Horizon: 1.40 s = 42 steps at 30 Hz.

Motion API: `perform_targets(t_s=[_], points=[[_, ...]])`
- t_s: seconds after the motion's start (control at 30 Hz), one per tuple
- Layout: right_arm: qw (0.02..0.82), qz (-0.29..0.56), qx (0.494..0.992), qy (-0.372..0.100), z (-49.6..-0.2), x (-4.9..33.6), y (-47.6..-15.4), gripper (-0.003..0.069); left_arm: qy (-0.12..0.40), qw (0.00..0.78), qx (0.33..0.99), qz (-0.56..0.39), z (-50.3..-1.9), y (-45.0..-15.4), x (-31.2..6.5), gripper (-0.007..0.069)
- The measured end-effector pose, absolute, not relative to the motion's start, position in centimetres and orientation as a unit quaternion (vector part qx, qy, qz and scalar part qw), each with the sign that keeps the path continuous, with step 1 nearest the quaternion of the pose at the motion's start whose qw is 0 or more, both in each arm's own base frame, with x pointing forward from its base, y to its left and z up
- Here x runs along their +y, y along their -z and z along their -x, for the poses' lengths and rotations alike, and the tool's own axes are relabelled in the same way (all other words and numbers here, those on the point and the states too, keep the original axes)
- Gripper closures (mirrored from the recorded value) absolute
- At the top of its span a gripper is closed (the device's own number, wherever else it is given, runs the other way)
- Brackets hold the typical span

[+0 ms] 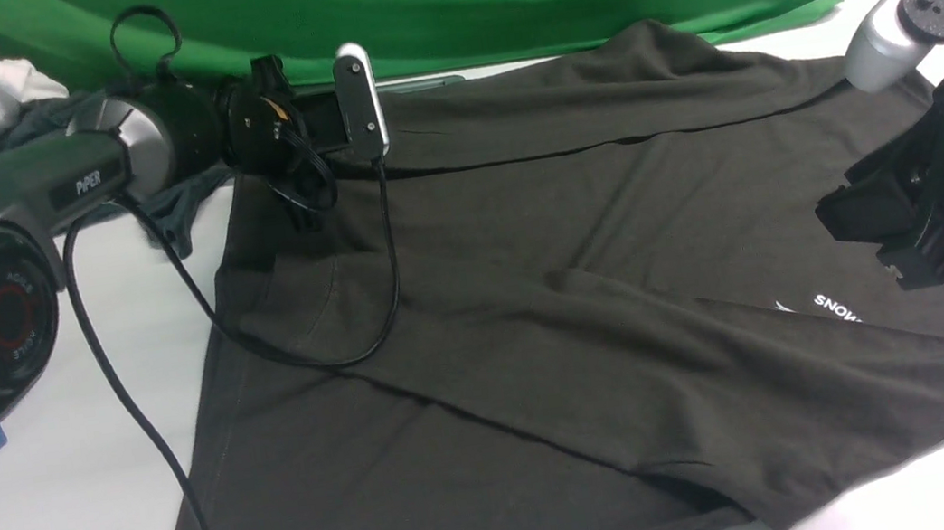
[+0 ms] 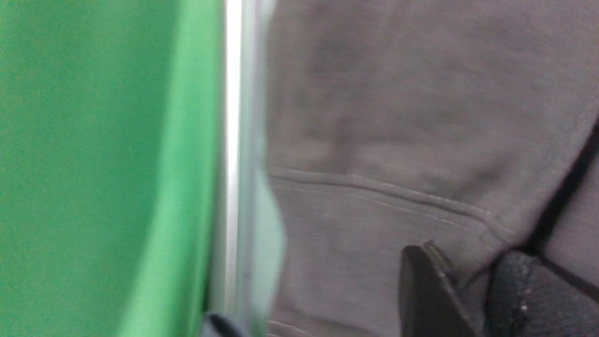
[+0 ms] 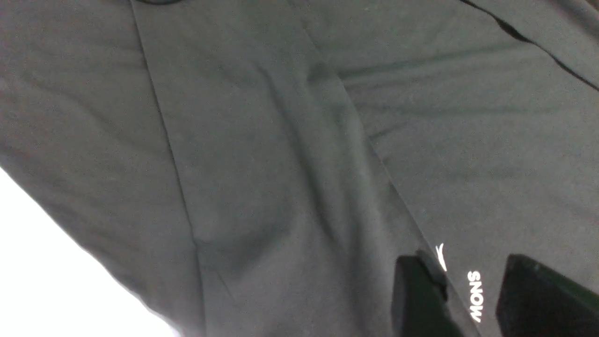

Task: Fold a long-sleeved shirt on a white desktop.
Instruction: 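Grab the top left corner of the dark shirt with the left gripper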

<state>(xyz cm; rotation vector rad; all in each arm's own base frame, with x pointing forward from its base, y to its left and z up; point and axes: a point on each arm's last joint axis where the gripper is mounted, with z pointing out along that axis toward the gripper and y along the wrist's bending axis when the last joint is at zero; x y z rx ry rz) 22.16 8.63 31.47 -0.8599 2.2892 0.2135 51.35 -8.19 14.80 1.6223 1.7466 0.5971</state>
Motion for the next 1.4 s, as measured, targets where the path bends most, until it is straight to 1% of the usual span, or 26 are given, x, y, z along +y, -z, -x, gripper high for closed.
perform_targets(t_s=[0.07, 0.17, 0.27, 0.37, 0.43, 0.5, 0.57, 0.63, 0.7, 0.73, 0.83, 0.9, 0.93, 1.0, 1.03, 1.07, 1.1, 1.17, 1.3, 1.4], points=[[0.336, 0.33, 0.878, -0.082, -22.2, 8.6, -31.5, 0.0418, -0.237, 0.35, 0.665, -0.616, -51.6, -15.1, -8.2, 0.0497], [0.336, 0.33, 0.878, -0.082, -22.2, 8.6, -31.5, 0.0418, -0.243, 0.358, 0.661, -0.614, -51.7, -15.0, -8.3, 0.0544], [0.336, 0.33, 0.878, -0.082, -22.2, 8.6, -31.5, 0.0418, -0.239, 0.352, 0.663, -0.616, -51.7, -14.5, -8.3, 0.0566], [0.336, 0.33, 0.878, -0.082, -22.2, 8.6, -31.5, 0.0418, -0.231, 0.34, 0.669, -0.619, -51.5, -14.1, -8.2, 0.0562], [0.336, 0.33, 0.878, -0.082, -22.2, 8.6, -31.5, 0.0418, -0.225, 0.33, 0.673, -0.622, -51.4, -14.0, -8.2, 0.0551], [0.336, 0.33, 0.878, -0.082, -22.2, 8.6, -31.5, 0.0418, -0.217, 0.32, 0.678, -0.625, -51.2, -13.8, -8.2, 0.0523], [0.337, 0.33, 0.878, -0.082, -22.2, 8.6, -31.5, 0.0418, -0.211, 0.311, 0.681, -0.628, -51.1, -13.6, -8.1, 0.0488], [0.34, 0.33, 0.877, -0.081, -22.2, 8.6, -31.5, 0.0418, -0.214, 0.307, 0.674, -0.637, -51.0, -13.6, -8.1, 0.043], [0.341, 0.33, 0.876, -0.081, -22.2, 8.6, -31.5, 0.0418, -0.215, 0.307, 0.672, -0.639, -51.1, -13.7, -8.1, 0.0403], [0.342, 0.331, 0.876, -0.081, -22.2, 8.6, -31.5, 0.0418, -0.217, 0.307, 0.669, -0.641, -51.1, -13.8, -8.2, 0.0376], [0.344, 0.332, 0.874, -0.079, -22.3, 8.6, -31.6, 0.0418, -0.219, 0.31, 0.667, -0.642, -51.1, -13.8, -8.2, 0.0356], [0.346, 0.332, 0.874, -0.079, -22.3, 8.6, -31.6, 0.0418, -0.219, 0.31, 0.667, -0.641, -51.1, -13.8, -8.2, 0.037], [0.348, 0.334, 0.872, -0.078, -22.3, 8.6, -31.6, 0.0418, -0.218, 0.311, 0.668, -0.64, -51.1, -13.8, -8.2, 0.0404], [0.349, 0.334, 0.872, -0.077, -22.3, 8.6, -31.6, 0.0418, -0.209, 0.307, 0.675, -0.638, -51.0, -13.7, -8.2, 0.0516], [0.349, 0.334, 0.872, -0.077, -22.3, 8.6, -31.6, 0.0418, -0.209, 0.306, 0.675, -0.638, -51.0, -13.7, -8.2, 0.0525], [0.349, 0.334, 0.872, -0.077, -22.3, 8.6, -31.6, 0.0418, -0.204, 0.299, 0.678, -0.64, -50.9, -13.6, -8.2, 0.0574], [0.349, 0.334, 0.872, -0.077, -22.3, 8.6, -31.6, 0.0418, -0.202, 0.296, 0.678, -0.641, -50.8, -13.6, -8.2, 0.0593], [0.35, 0.334, 0.872, -0.077, -22.4, 8.7, -31.6, 0.0418, -0.197, 0.29, 0.681, -0.643, -50.6, -14.0, -8.1, 0.0608], [0.353, 0.333, 0.871, -0.077, -22.4, 8.7, -31.7, 0.0418, -0.193, 0.286, 0.684, -0.642, -50.2, -15.4, -8.1, 0.0608], [0.357, 0.33, 0.87, -0.077, -22.5, 8.7, -31.7, 0.0418, -0.201, 0.305, 0.686, -0.629, -50.0, -17.7, -8.0, 0.0608]])
